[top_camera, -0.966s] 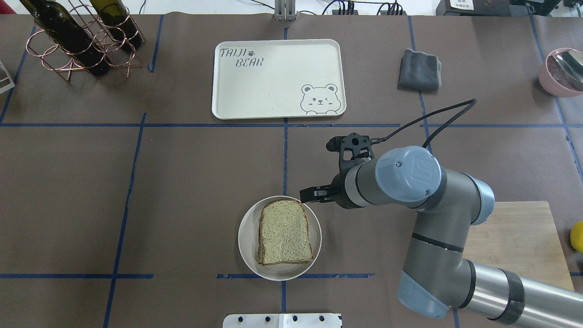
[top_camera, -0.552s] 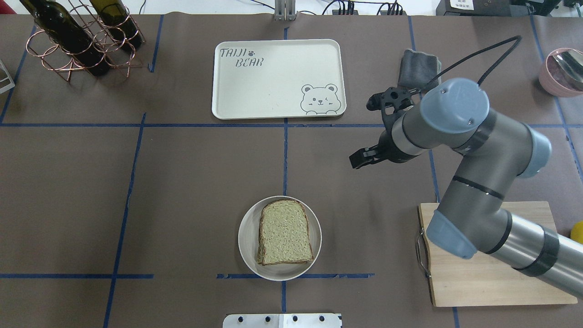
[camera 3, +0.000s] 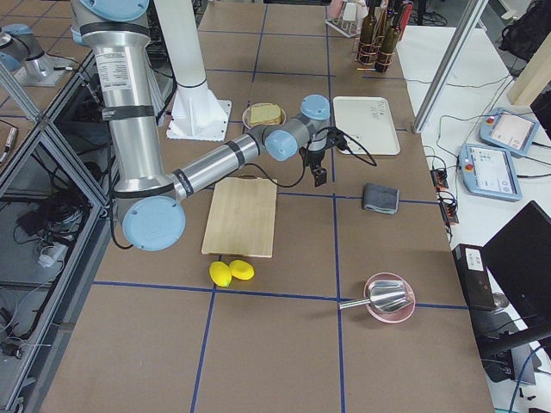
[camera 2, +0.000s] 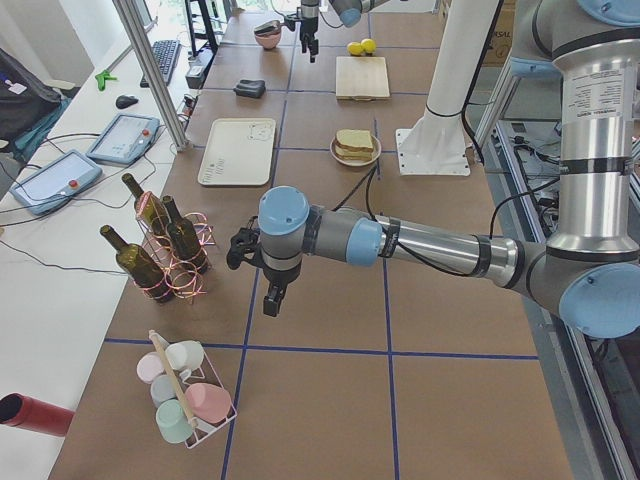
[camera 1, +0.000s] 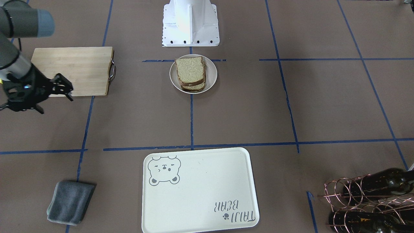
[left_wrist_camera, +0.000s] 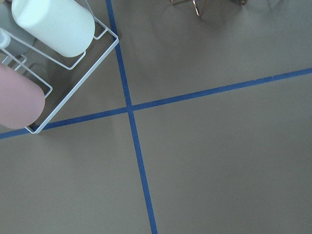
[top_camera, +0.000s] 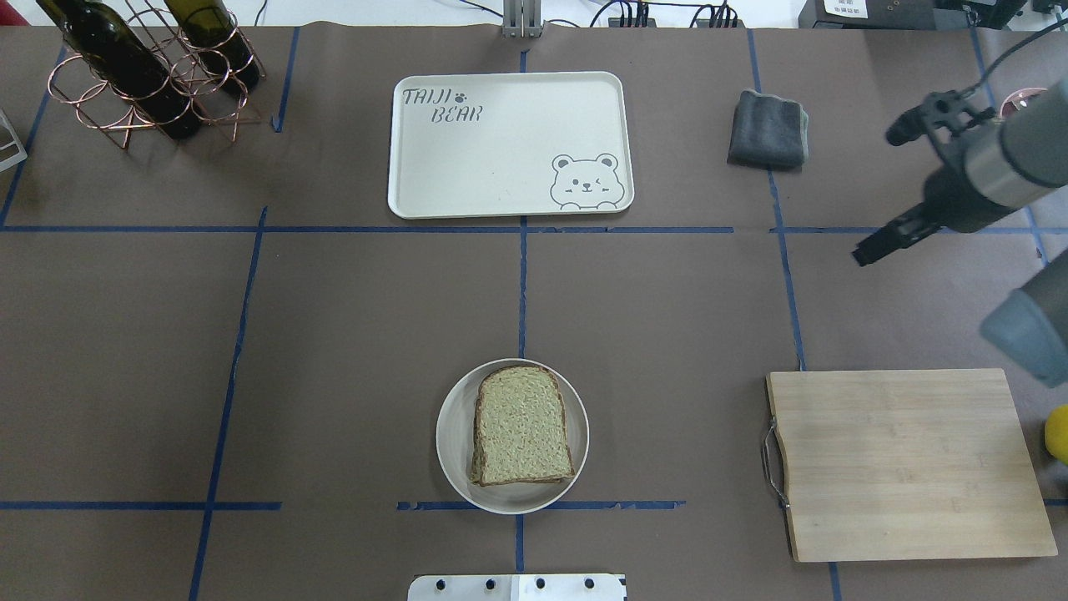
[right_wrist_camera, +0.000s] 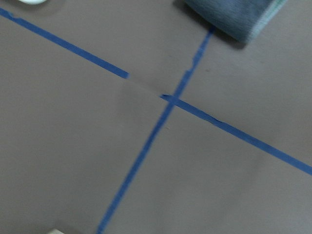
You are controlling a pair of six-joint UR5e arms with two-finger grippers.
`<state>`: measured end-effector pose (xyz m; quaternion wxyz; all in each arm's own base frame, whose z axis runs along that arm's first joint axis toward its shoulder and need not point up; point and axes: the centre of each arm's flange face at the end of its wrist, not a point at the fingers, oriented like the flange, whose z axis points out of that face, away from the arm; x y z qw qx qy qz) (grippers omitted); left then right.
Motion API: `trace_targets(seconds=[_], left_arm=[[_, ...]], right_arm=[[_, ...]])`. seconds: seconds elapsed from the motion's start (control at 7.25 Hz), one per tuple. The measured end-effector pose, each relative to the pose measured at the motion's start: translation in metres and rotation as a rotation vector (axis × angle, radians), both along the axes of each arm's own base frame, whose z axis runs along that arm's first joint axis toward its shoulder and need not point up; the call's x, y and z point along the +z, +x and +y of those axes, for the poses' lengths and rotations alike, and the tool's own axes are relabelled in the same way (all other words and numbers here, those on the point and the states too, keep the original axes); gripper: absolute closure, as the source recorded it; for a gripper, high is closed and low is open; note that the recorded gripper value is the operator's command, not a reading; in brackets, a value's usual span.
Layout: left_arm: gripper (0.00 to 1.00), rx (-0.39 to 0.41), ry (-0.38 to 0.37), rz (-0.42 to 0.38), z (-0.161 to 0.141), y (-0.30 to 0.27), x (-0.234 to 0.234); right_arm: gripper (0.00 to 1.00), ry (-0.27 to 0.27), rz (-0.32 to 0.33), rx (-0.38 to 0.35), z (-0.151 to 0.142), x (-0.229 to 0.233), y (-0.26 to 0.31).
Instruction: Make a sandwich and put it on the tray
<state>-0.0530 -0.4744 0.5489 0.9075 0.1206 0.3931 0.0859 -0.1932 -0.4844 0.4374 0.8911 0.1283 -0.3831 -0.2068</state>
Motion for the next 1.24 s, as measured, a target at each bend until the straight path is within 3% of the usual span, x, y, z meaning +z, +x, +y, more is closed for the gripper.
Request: trace_targets(seconds=[0.28, 0.69, 0.97, 1.24], left_arm=[[0.0, -0.001, 0.113, 0.014, -0.017, 0.002, -0.025], [0.0, 0.047, 0.228, 0.106, -0.023, 0.048, -0.057], [0.0, 0.096, 0.2, 0.203, -0.017, 0.141, -0.086], [0.0, 0.067, 0.054, 0.327, -0.001, 0.219, -0.124]], right_arm=[[0.0, 0.023, 0.052, -0.038, 0.032, 0.078, 0.102], [0.0, -0.078, 0.1, 0.042, 0.093, 0.158, 0.195], [0.0, -0.105, 0.103, 0.075, 0.103, 0.167, 0.208], [0.0, -0.113, 0.104, 0.083, 0.104, 0.169, 0.21]])
